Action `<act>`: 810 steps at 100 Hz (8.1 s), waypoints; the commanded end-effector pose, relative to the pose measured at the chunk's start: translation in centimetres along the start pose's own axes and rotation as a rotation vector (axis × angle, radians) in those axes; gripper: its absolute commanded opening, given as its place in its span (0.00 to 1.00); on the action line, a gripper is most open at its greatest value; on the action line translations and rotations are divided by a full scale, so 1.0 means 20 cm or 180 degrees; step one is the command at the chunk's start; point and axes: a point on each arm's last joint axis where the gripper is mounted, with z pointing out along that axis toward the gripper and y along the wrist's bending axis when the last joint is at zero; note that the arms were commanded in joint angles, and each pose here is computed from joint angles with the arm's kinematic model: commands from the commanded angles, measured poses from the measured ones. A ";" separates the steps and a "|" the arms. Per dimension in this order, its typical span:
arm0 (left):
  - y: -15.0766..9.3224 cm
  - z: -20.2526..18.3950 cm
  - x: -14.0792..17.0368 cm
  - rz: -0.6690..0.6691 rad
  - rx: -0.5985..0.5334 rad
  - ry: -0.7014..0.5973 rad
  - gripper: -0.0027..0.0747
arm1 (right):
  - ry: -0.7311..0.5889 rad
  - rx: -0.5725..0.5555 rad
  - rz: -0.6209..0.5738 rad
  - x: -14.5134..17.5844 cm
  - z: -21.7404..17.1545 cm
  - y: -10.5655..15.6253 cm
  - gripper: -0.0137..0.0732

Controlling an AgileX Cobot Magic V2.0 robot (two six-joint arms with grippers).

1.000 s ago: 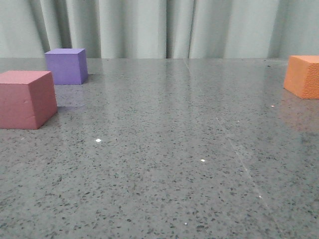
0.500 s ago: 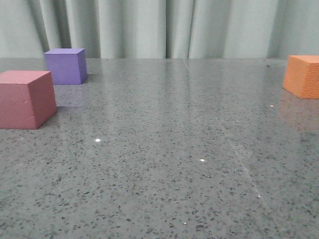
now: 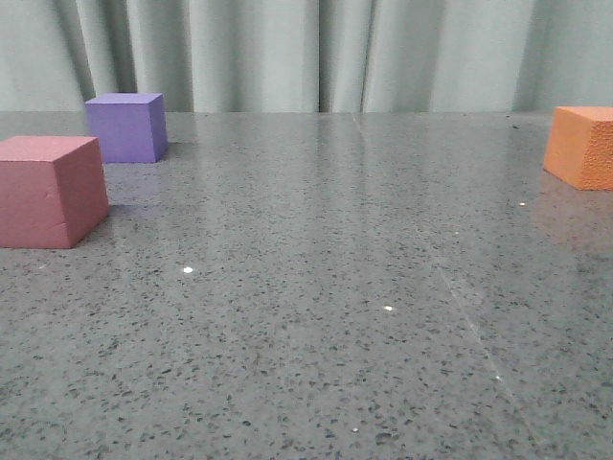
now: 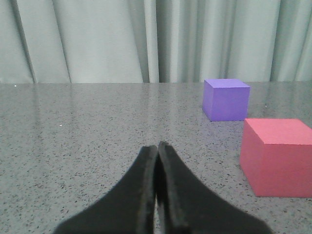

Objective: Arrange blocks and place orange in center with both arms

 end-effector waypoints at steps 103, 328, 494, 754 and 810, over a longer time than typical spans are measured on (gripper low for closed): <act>-0.01 0.00 0.05 -0.0050 0.0056 -0.0160 0.01 | 0.0562 0.0025 -0.0005 -0.71 0.49 0.03 0.89; -0.01 0.00 0.05 -0.0050 0.0056 -0.0160 0.01 | 0.0646 -0.1017 0.0012 -0.66 0.64 0.90 0.48; -0.01 0.00 0.05 -0.0050 0.0056 -0.0160 0.01 | 0.1098 -0.0850 0.0046 -0.49 0.87 1.27 0.85; -0.01 0.00 0.05 -0.0050 0.0056 -0.0160 0.01 | -0.0879 0.0156 -0.0206 0.29 -0.32 -0.03 0.08; -0.01 0.00 0.05 -0.0050 0.0056 -0.0160 0.01 | -0.1719 -0.0251 -0.0110 0.66 -0.31 -0.06 0.08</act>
